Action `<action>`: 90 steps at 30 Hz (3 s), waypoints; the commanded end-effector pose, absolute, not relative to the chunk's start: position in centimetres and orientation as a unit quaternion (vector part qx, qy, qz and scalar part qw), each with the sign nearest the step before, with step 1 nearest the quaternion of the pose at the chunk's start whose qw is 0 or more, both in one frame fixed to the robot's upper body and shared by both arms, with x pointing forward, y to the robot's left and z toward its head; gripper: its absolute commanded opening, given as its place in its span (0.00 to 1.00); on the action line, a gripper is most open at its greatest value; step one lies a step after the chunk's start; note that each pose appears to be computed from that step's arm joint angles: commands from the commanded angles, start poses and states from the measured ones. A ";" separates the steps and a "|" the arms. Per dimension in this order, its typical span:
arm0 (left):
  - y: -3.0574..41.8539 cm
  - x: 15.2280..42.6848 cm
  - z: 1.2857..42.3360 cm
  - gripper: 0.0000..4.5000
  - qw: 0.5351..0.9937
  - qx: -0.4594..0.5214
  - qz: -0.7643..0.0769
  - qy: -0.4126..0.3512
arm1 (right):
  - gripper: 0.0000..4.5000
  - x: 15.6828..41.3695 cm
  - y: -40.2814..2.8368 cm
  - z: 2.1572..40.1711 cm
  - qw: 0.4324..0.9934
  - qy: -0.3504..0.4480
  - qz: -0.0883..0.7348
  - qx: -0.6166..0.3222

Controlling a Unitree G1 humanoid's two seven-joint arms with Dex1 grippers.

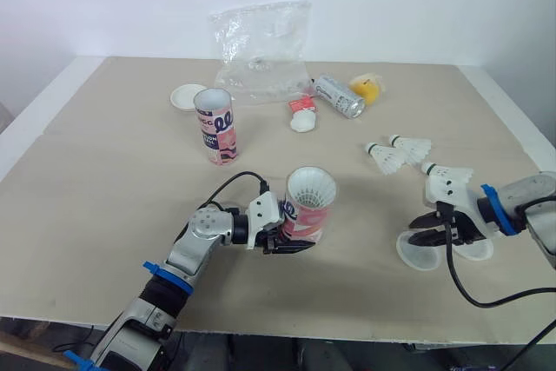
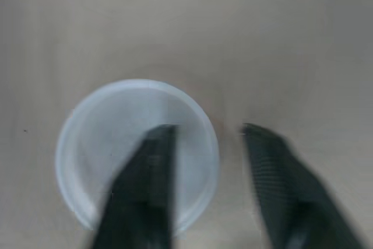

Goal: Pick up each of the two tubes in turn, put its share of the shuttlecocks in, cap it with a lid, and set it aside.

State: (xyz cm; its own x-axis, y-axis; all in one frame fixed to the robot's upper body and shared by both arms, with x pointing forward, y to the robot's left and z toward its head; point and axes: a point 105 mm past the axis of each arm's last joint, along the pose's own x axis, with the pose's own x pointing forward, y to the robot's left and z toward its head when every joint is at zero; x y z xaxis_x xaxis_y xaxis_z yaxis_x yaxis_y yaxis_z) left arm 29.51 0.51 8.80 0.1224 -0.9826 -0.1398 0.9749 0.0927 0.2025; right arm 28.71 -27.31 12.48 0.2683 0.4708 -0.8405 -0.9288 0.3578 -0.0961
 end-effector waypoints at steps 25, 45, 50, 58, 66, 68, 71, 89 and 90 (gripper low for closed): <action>0.8 29.4 6.6 0.64 0.717 0.130 -0.683 0.057 | 0.01 28.6 -16.3 28.9 0.693 0.076 0.601 -0.391; 1.0 29.5 6.2 0.64 0.717 0.141 -0.679 0.065 | 0.01 29.0 -8.5 28.0 0.574 0.029 0.705 -0.415; 1.1 29.6 6.2 0.64 0.721 0.141 -0.676 0.067 | 0.01 29.5 -8.3 27.3 0.560 0.031 0.704 -0.435; 1.2 29.7 6.1 0.64 0.725 0.139 -0.670 0.071 | 0.01 30.3 -8.2 26.6 0.543 0.034 0.697 -0.466; 1.3 30.0 6.2 0.64 0.729 0.139 -0.666 0.074 | 0.01 30.4 -8.5 26.8 0.539 0.033 0.693 -0.478; 1.3 30.0 6.2 0.64 0.730 0.139 -0.666 0.074 | 0.01 30.3 -8.5 26.9 0.538 0.032 0.693 -0.479; 1.3 30.1 6.2 0.64 0.730 0.139 -0.665 0.074 | 0.01 30.3 -8.7 27.0 0.539 0.031 0.690 -0.483; 1.3 30.3 6.2 0.64 0.733 0.139 -0.661 0.078 | 0.01 30.6 -9.1 27.3 0.544 0.032 0.681 -0.489; 1.3 30.3 6.2 0.64 0.733 0.139 -0.661 0.078 | 0.01 30.6 -9.1 27.2 0.544 0.032 0.682 -0.488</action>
